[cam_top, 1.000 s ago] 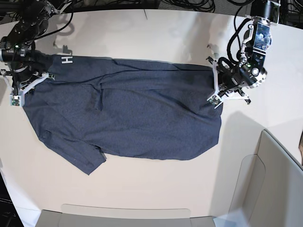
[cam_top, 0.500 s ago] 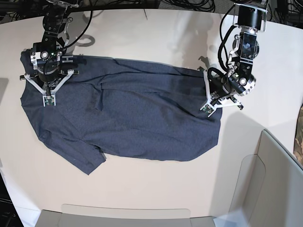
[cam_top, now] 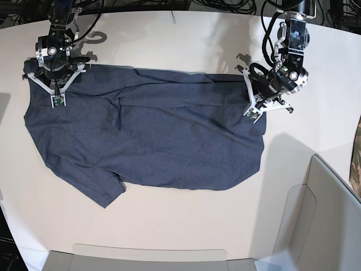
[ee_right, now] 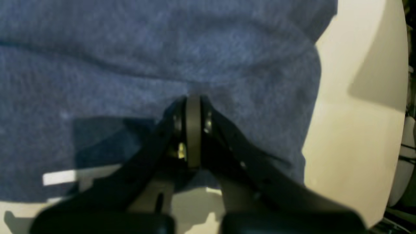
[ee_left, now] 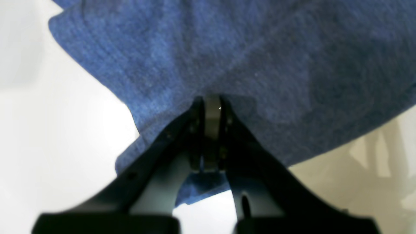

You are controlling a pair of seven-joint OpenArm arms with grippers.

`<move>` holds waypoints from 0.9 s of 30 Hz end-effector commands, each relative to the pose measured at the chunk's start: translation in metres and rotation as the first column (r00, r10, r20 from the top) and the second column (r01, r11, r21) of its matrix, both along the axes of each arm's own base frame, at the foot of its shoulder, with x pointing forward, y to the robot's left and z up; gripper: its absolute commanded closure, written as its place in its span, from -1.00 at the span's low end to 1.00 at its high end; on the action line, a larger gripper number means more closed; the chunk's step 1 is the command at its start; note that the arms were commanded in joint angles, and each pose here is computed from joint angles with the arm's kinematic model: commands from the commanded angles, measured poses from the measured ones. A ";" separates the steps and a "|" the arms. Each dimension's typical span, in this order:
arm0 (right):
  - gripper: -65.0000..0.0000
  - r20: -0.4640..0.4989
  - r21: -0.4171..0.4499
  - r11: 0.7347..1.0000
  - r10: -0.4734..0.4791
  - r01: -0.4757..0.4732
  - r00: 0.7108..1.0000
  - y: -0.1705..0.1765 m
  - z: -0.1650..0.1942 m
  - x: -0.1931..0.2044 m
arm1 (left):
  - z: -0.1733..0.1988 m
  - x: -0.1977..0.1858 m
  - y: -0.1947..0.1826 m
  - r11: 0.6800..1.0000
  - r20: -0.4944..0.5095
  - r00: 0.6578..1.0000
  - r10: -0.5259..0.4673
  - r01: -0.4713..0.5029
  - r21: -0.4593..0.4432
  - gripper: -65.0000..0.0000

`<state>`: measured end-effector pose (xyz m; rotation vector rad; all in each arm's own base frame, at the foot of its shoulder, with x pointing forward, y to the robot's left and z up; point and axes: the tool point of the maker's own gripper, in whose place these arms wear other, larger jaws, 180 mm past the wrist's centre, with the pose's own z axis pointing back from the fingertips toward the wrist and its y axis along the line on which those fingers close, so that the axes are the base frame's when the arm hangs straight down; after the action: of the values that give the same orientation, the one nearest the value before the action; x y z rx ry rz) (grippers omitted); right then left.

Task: Layout the t-shirt on the table in an organized manner, then fold the t-shirt properly
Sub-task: 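Regrasp the collar edge of the shirt with both grippers, then drag the collar edge with both grippers away from the hem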

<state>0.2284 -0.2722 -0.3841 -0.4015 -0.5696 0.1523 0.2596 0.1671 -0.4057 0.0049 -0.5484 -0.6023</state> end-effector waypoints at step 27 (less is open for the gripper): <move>1.00 0.120 -0.039 0.999 0.023 -0.019 0.993 0.000 0.038 0.022 | -0.001 -0.058 0.031 0.996 -0.060 0.996 0.072 -0.069 0.054 0.99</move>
<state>0.2471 -0.2699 -0.3525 -0.4282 -0.6701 0.1605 0.2046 0.1948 -0.4073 0.0383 -0.4890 -0.5334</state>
